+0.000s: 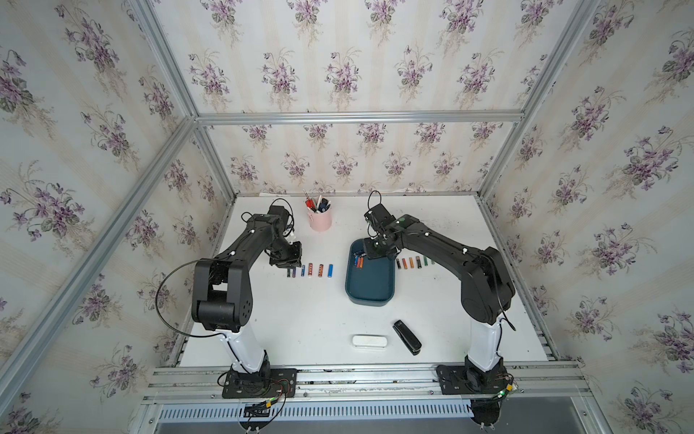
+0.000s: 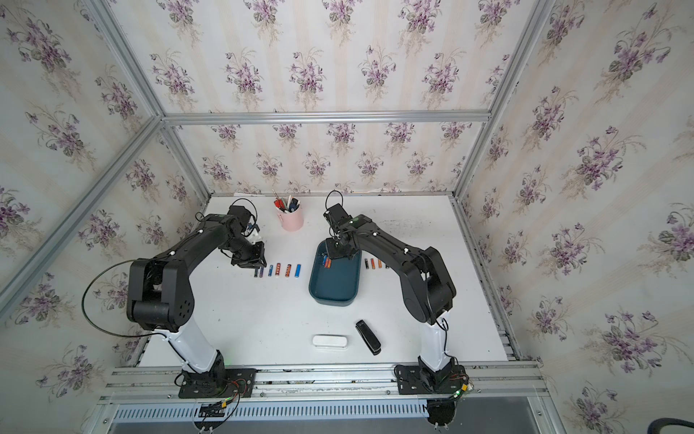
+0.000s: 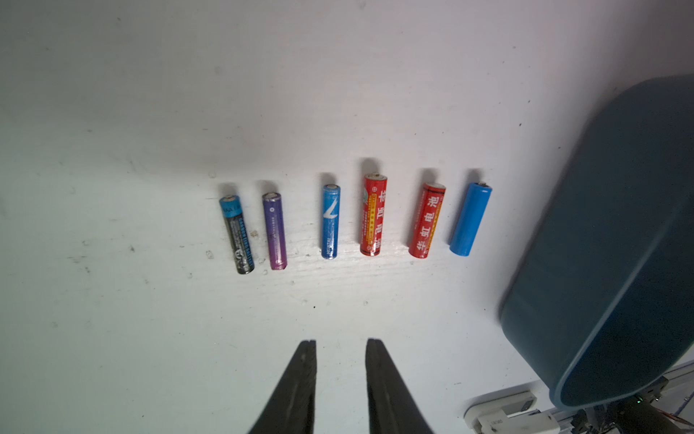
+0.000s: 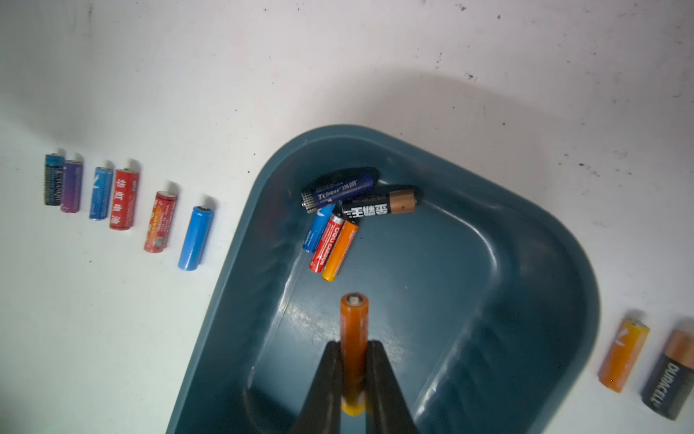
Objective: Take the batteries out of the storage box
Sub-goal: Pick up the battery from the storage box, then place the battery at the center of the board.
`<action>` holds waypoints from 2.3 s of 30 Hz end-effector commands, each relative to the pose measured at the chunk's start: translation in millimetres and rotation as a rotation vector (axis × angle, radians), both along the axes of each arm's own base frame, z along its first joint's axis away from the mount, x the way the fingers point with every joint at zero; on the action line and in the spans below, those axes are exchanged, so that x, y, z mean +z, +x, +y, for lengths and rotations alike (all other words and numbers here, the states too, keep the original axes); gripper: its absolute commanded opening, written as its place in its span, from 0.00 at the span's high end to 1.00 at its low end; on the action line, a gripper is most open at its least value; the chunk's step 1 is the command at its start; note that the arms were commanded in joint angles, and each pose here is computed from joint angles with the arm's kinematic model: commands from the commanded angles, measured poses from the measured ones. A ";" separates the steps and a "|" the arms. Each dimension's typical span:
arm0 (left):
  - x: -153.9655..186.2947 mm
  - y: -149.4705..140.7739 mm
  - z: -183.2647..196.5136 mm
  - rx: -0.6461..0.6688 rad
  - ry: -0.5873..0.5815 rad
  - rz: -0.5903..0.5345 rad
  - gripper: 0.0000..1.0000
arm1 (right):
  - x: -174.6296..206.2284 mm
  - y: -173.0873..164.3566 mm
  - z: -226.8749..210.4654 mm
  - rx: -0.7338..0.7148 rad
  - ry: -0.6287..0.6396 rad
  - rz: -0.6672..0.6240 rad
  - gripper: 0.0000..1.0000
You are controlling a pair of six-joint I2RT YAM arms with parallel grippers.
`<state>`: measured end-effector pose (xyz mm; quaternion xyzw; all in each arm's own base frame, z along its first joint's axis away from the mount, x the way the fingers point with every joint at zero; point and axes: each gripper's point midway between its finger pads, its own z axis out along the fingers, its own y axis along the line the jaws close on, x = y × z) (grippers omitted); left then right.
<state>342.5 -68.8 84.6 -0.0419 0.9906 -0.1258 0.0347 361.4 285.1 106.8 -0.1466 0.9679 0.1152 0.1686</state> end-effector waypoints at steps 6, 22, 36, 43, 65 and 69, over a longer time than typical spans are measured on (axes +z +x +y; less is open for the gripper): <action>4.6 -4.3 1.3 -0.002 0.010 -0.007 0.71 | 1.7 -19.7 -49.1 -0.103 -0.044 0.004 0.90; 4.6 -7.9 -4.8 -0.011 0.013 0.000 0.71 | -34.5 -46.6 -115.7 -0.222 -0.067 0.053 0.90; 2.0 -9.3 -6.9 -0.019 0.028 0.013 0.71 | -82.8 -58.0 -112.4 -0.205 -0.070 0.150 0.90; 1.3 -10.0 -7.1 -0.021 0.029 0.016 0.71 | -90.2 -58.9 -113.2 -0.201 -0.084 0.163 0.90; 8.5 -5.1 -12.4 -0.031 0.030 0.000 0.71 | -89.4 -56.1 -116.9 -0.198 -0.117 0.163 0.77; 18.5 -1.8 -13.4 -0.045 0.056 -0.022 0.70 | -79.8 -51.7 -115.0 -0.203 -0.106 0.145 0.74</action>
